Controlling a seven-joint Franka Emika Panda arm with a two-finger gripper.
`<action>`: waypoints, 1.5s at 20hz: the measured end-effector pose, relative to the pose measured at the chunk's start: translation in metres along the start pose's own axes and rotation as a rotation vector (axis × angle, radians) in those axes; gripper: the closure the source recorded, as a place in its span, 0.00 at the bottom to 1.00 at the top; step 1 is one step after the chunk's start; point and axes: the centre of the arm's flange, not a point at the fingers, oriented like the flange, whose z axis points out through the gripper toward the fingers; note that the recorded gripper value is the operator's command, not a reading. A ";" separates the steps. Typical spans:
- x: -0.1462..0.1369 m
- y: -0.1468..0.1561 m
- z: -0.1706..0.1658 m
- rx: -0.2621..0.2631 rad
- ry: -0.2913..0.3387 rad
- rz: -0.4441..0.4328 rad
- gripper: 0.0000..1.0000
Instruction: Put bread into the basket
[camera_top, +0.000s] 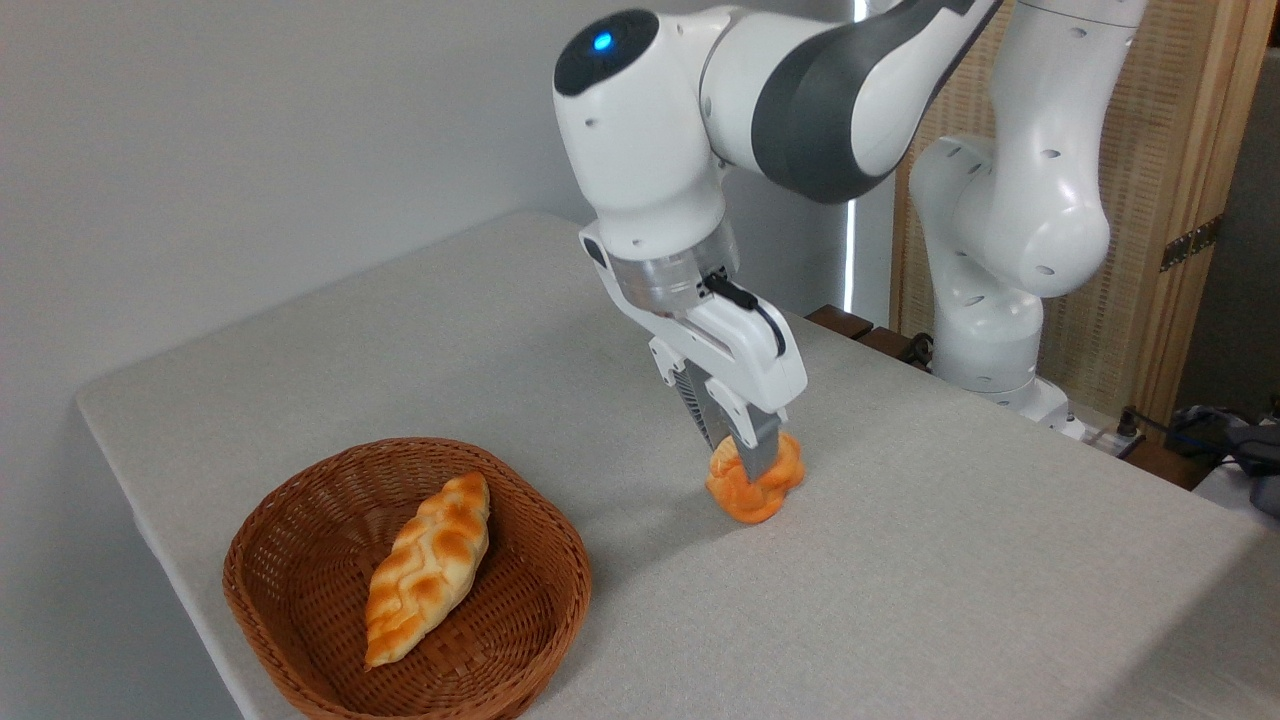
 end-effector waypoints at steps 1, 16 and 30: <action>0.000 -0.001 -0.005 0.007 0.007 0.000 1.00; 0.016 -0.013 -0.097 0.174 0.264 -0.001 1.00; 0.075 -0.046 -0.085 0.404 0.395 0.004 0.00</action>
